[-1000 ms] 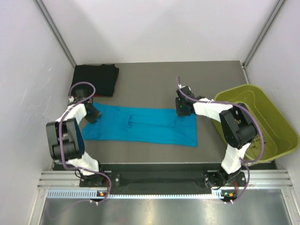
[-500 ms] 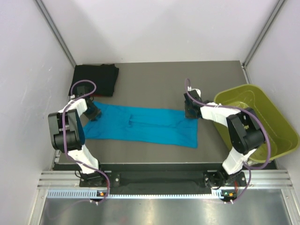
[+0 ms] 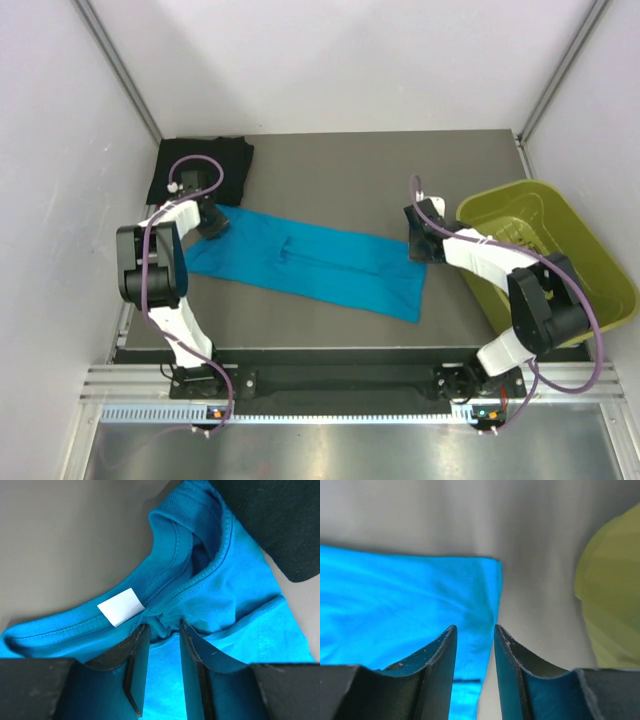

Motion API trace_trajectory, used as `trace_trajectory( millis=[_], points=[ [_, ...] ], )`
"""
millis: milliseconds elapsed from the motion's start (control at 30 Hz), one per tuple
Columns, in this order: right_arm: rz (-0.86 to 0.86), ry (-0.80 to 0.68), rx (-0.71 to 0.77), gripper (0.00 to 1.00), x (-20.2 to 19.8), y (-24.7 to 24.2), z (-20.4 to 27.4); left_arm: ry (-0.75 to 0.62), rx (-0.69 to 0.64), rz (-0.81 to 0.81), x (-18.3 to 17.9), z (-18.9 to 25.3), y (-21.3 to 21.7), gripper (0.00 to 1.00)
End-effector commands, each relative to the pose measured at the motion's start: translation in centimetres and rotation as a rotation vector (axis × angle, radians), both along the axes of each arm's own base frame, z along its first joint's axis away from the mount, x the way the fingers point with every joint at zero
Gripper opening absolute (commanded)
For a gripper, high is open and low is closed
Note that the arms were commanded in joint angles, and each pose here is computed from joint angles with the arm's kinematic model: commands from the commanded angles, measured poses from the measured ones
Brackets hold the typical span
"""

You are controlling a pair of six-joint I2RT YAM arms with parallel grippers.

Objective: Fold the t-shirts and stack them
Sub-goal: Fold the tshirt

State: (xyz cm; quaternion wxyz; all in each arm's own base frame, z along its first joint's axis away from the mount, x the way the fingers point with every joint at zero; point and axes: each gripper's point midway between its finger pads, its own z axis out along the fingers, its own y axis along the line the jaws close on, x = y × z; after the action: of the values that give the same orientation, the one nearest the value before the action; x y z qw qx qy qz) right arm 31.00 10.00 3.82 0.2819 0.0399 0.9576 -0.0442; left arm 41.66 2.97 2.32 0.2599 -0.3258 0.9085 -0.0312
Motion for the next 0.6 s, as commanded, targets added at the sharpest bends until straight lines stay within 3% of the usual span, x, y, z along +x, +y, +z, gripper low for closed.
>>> trace_trajectory(
  millis=[0,233,300,433,567],
  points=[
    [0.123,-0.089,0.099,0.38,1.8,2.9,4.0,0.156,-0.051,-0.019,-3.0,-5.6,-1.5,0.36],
    [0.737,-0.133,0.142,0.52,0.4,14.1,6.5,0.057,0.050,-0.009,-0.9,1.5,0.1,0.37],
    [0.901,-0.177,0.091,0.55,-0.1,16.2,7.0,0.026,0.039,0.010,-0.6,3.2,0.0,0.37],
    [1.037,-0.192,0.036,0.57,-0.2,17.8,6.3,-0.064,-0.025,-0.049,0.0,6.6,-3.8,0.38],
    [1.114,-0.133,-0.004,0.60,-0.6,18.1,4.3,-0.055,-0.133,-0.113,-0.4,6.0,-8.7,0.38]
  ],
)
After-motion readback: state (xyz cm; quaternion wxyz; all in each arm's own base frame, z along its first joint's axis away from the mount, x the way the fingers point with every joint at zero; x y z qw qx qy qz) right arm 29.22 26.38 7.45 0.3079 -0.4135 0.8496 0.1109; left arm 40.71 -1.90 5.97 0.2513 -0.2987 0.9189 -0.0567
